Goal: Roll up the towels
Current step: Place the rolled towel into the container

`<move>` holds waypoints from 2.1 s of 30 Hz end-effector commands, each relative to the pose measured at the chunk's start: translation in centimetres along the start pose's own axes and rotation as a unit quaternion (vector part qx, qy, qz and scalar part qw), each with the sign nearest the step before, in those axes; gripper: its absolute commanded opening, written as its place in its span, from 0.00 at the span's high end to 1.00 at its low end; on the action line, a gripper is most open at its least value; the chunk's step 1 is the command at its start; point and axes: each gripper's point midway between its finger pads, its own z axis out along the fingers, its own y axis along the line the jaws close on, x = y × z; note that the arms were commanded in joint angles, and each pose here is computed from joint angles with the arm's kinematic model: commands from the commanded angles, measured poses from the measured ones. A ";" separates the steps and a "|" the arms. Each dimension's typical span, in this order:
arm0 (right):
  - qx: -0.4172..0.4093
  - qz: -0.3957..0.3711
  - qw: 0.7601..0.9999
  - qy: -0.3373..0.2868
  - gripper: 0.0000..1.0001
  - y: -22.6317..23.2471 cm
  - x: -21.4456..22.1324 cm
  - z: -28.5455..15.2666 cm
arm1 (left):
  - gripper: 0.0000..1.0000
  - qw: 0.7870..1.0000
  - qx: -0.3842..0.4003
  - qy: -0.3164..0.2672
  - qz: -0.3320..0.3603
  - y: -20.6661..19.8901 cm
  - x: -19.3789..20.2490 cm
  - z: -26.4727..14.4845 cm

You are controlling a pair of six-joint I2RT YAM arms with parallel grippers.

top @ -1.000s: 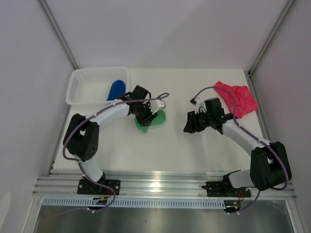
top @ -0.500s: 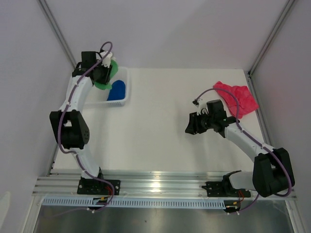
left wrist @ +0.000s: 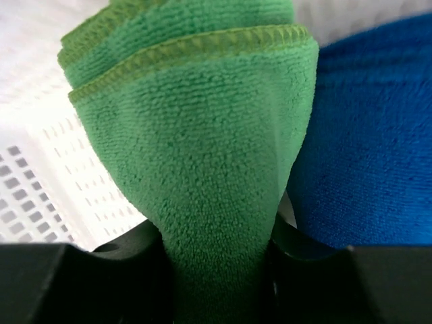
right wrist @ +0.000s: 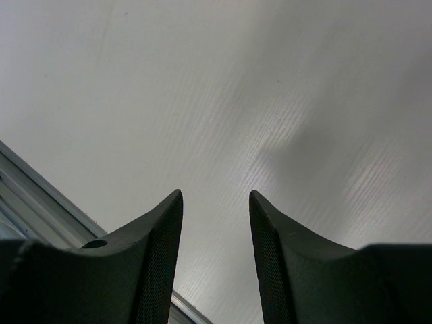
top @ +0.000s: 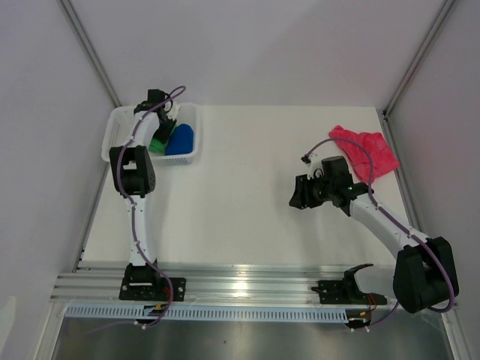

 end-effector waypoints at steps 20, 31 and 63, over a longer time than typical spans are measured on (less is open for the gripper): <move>0.021 -0.002 1.000 0.002 0.52 -0.7 -0.2 -0.2 | 0.52 0.990 0.135 0.010 -0.028 -4.7 1.9 -3.3; 0.021 -0.013 1.000 -0.008 0.50 -0.5 -1.0 -0.8 | 0.41 0.988 0.146 -0.042 -0.039 -4.5 0.0 -7.2; 0.018 -0.018 1.000 -0.009 0.48 -0.4 -0.9 -0.7 | 0.53 0.993 0.118 -0.014 0.020 -5.1 3.7 -3.9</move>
